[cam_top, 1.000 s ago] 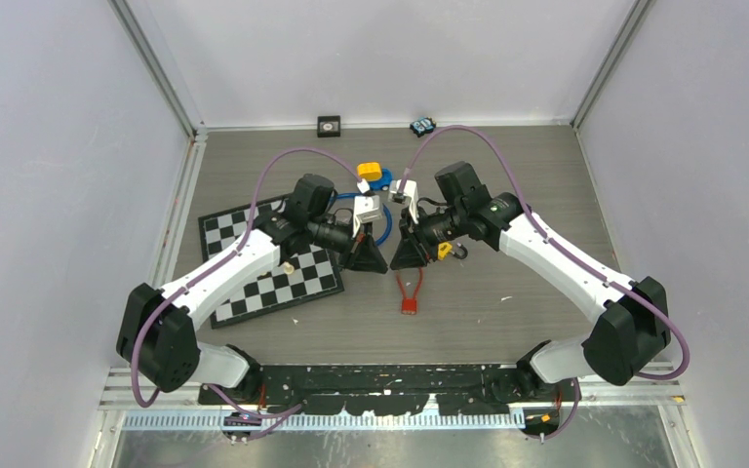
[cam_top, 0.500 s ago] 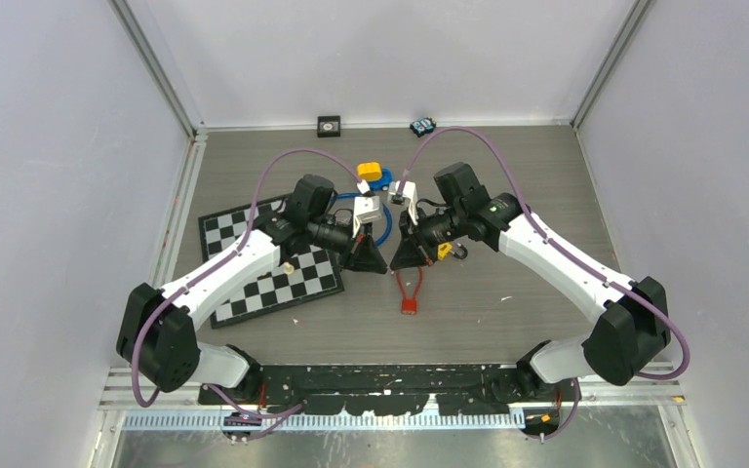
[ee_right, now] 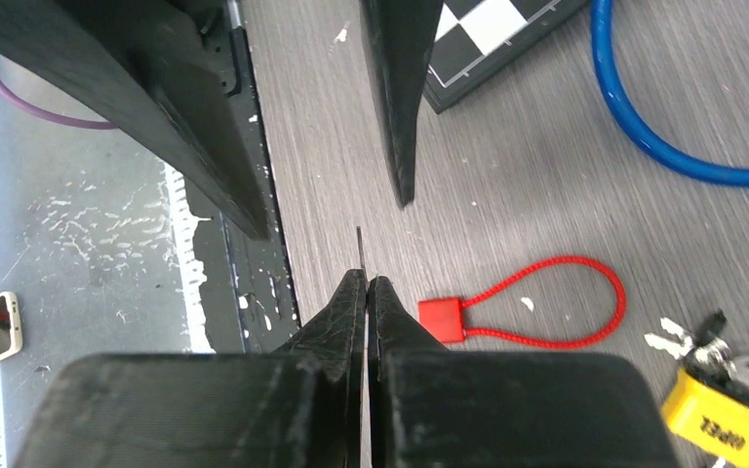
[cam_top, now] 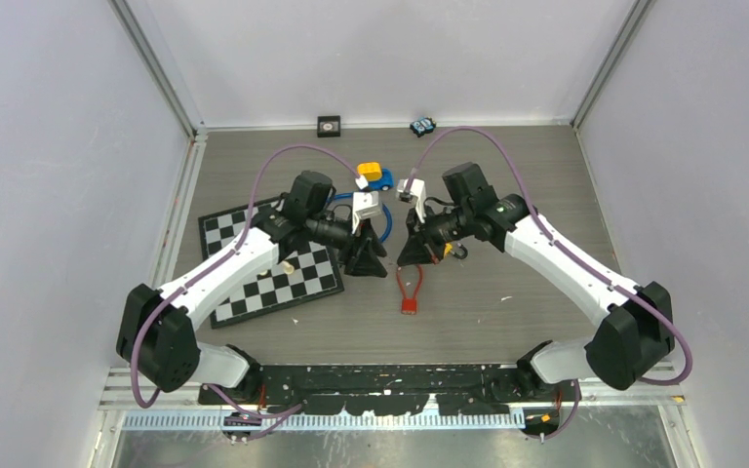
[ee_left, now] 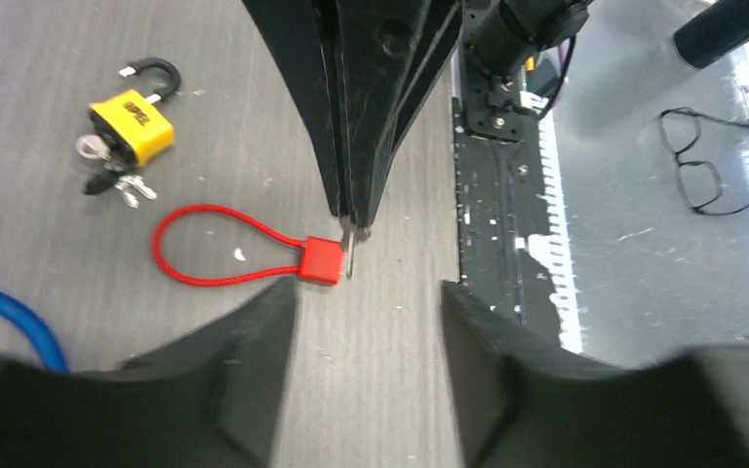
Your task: Unlock with the key
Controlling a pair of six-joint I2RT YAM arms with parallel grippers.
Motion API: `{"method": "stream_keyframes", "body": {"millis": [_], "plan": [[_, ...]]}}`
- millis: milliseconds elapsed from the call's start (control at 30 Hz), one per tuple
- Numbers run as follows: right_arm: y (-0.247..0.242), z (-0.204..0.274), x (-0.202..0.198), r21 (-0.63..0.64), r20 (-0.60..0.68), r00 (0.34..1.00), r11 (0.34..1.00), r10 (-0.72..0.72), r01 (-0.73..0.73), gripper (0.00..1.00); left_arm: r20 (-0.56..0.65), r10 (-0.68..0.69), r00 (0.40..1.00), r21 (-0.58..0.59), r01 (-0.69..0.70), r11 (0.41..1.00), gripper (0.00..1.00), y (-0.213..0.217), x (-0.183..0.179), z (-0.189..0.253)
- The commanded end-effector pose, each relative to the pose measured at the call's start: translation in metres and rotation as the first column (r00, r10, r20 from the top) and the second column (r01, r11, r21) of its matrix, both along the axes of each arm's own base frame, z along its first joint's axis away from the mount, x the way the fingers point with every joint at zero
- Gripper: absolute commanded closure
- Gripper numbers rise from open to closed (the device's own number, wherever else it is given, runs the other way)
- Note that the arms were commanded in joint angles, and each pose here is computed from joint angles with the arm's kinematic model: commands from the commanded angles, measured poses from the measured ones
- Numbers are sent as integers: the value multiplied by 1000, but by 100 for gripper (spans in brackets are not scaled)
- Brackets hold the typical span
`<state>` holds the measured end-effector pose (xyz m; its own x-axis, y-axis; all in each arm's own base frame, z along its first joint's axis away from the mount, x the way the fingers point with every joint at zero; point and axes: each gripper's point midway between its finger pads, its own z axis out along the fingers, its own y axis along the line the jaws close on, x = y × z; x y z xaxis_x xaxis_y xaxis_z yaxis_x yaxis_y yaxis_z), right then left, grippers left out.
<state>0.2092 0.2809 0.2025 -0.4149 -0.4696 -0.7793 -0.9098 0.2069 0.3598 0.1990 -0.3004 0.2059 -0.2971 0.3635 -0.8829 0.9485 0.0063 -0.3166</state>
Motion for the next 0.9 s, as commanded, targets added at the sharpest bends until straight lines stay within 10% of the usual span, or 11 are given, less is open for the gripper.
{"method": "stream_keyframes", "body": {"millis": [0, 533, 867], "plan": [[-18, 16, 6, 31, 66, 996, 998, -52, 50, 100, 80, 35, 996, -51, -30, 998, 36, 1, 16, 28], [-130, 15, 39, 6, 72, 890, 892, -451, 452, 100, 129, 70, 989, 206, -96, 974, 23, -21, 51, -68], [-176, 19, 52, 59, 37, 804, 804, -594, 592, 99, 266, -366, 892, 387, 249, 888, 27, -36, 32, -124]]}}
